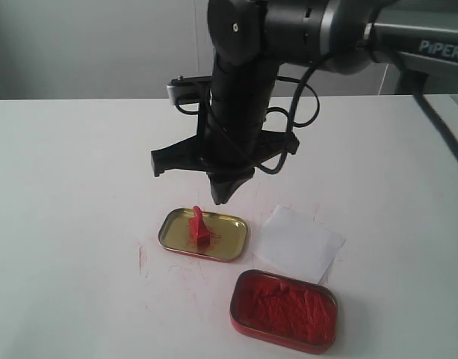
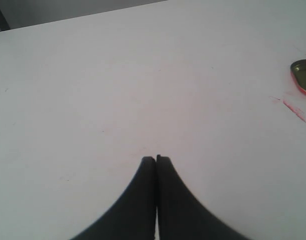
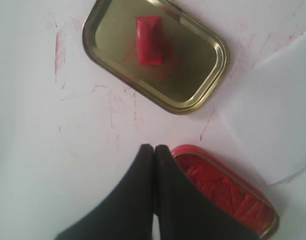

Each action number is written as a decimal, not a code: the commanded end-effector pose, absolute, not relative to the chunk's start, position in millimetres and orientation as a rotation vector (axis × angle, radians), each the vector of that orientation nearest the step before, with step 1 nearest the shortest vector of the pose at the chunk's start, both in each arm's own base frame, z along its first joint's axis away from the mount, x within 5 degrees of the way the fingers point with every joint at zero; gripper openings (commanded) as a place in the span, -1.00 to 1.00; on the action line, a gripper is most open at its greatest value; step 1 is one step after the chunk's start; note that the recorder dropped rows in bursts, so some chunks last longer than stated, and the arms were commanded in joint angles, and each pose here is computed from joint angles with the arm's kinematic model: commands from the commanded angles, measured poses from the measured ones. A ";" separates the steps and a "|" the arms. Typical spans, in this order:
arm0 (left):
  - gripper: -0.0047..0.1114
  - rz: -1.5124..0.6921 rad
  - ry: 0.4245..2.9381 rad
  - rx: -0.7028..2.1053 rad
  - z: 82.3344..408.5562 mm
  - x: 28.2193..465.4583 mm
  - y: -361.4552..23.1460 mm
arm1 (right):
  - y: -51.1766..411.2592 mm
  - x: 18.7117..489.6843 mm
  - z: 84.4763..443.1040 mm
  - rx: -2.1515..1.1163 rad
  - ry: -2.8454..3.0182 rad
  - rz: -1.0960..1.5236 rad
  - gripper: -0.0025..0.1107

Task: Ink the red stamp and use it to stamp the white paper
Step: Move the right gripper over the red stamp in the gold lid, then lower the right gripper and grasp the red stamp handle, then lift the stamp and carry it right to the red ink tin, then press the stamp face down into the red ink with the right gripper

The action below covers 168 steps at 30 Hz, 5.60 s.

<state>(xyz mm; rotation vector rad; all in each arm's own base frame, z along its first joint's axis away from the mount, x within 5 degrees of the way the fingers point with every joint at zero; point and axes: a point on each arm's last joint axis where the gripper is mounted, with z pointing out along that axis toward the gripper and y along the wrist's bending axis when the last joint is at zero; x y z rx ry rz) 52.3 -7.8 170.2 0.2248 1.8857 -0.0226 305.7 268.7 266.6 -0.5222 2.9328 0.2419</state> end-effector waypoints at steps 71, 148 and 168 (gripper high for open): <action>-0.92 -0.022 1.881 0.223 169.6 52.3 -7.7 | 311.4 352.5 161.6 -0.588 2.911 0.096 -0.96; -0.92 -0.022 1.881 0.223 169.6 52.3 -7.7 | 168.5 223.4 195.3 -0.667 2.951 0.025 -0.96; -0.92 -0.022 1.881 0.223 169.6 52.3 -7.7 | 167.9 229.6 177.7 -0.683 2.926 -0.041 -0.96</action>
